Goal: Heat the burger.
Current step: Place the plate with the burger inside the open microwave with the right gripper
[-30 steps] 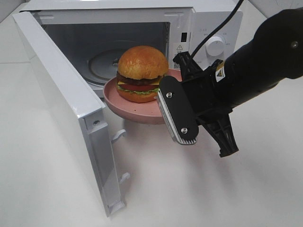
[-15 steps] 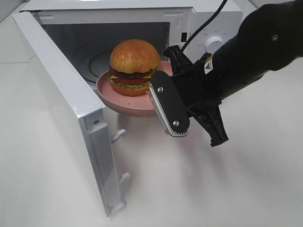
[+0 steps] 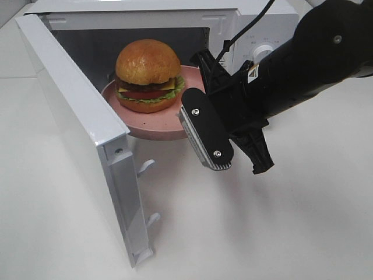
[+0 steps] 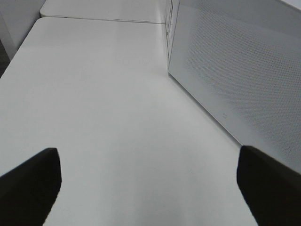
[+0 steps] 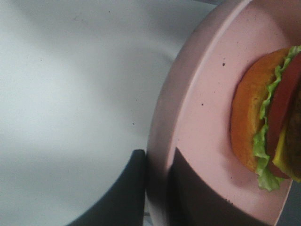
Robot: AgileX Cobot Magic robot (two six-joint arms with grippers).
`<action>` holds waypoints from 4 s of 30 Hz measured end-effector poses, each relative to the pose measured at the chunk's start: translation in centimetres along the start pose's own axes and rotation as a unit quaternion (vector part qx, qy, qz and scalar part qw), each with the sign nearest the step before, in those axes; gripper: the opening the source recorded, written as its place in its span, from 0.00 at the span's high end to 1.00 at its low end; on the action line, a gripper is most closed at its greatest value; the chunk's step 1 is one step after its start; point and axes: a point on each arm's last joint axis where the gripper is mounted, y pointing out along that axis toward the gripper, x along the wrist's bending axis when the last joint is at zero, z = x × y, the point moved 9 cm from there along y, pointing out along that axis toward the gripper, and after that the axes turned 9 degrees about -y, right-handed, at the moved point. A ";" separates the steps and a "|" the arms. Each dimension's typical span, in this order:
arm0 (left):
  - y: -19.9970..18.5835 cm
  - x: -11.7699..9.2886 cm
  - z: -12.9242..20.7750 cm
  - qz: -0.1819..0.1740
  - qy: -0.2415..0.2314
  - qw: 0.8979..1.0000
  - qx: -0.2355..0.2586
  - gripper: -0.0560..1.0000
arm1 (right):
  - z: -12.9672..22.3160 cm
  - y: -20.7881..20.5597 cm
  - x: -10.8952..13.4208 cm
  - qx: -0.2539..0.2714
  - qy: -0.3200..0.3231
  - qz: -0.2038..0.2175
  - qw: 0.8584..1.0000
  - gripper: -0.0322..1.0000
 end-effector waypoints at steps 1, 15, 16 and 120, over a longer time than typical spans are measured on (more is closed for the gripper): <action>0.0 0.0 0.0 0.000 0.000 1.000 0.000 0.07 | 0.0 0.0 0.0 0.000 0.000 0.000 1.000 0.87; 0.0 0.0 0.0 0.000 0.000 1.000 0.000 0.07 | 0.5 0.9 0.2 -0.007 -0.006 -0.003 1.000 0.87; 0.0 0.0 0.0 0.000 0.000 1.000 0.000 0.07 | 0.4 1.1 0.3 -0.008 -0.007 -0.002 1.000 0.87; 0.0 0.0 0.0 0.000 0.003 1.000 0.000 0.07 | 6.7 14.4 -7.5 0.042 0.088 0.005 0.995 0.79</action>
